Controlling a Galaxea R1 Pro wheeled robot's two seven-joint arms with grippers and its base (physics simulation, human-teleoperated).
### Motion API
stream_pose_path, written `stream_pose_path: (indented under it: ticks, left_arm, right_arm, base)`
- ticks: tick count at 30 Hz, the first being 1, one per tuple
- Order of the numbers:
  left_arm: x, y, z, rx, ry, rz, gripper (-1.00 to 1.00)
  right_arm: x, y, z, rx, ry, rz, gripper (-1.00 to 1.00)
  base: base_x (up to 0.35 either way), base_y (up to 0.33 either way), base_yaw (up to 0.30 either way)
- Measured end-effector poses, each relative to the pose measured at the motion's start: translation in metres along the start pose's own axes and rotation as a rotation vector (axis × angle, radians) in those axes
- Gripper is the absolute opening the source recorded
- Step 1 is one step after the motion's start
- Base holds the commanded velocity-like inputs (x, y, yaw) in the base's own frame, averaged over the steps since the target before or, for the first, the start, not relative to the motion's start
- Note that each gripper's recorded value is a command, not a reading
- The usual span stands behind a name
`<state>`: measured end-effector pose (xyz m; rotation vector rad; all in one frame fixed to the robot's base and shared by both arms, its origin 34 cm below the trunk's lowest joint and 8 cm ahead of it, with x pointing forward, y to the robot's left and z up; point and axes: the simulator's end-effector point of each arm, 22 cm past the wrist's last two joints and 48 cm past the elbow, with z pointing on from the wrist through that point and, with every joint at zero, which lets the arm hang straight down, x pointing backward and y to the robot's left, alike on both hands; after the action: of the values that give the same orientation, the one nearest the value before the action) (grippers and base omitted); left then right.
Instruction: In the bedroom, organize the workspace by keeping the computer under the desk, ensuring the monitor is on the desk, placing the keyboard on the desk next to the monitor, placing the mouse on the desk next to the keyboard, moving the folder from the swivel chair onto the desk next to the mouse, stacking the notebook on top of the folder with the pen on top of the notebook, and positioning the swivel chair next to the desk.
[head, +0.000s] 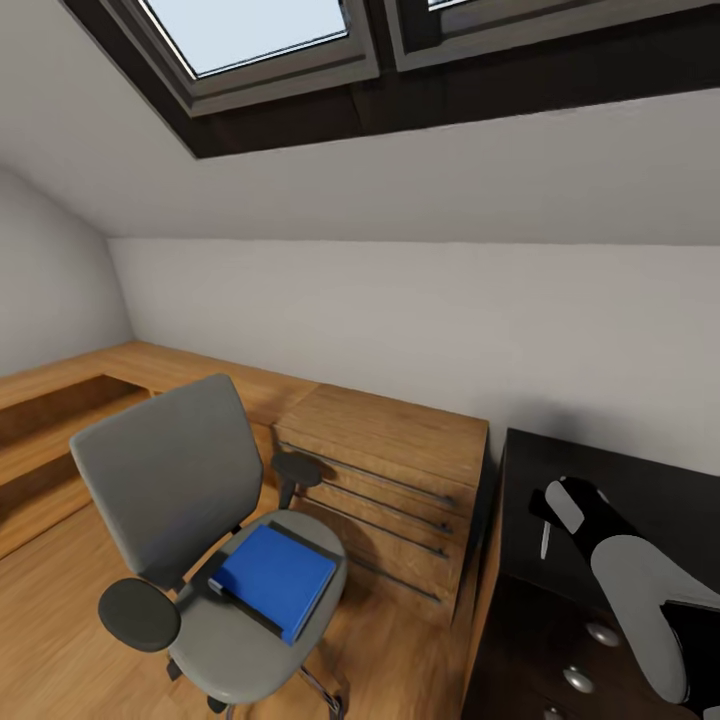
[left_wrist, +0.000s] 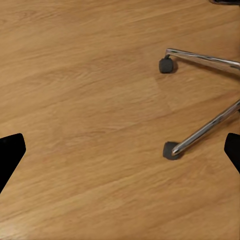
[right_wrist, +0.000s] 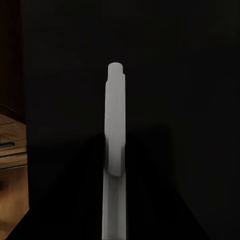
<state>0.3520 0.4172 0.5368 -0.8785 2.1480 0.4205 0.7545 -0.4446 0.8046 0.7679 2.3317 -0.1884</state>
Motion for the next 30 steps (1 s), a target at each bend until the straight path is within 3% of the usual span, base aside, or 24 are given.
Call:
stream_pose_path:
  ticks: [18, 29, 30]
  left_arm:
    - [0.024, 0.0, 0.019, 0.001, 0.0, 0.0, 1.0]
    - [0.024, 0.0, 0.019, 0.001, 0.0, 0.0, 1.0]
    - [0.024, 0.0, 0.019, 0.001, 0.0, 0.0, 1.0]
  right_arm:
    - [0.021, -0.001, 0.022, -0.002, 0.0, -0.002, -1.0]
    - [0.02, -0.001, 0.022, -0.001, -0.002, -0.003, -1.0]
    - [0.021, -0.001, 0.022, 0.0, -0.002, -0.004, 1.0]
  base:
    - [0.0, 0.0, 0.0]
    - [0.0, 0.0, 0.0]
    - [0.0, 0.0, 0.0]
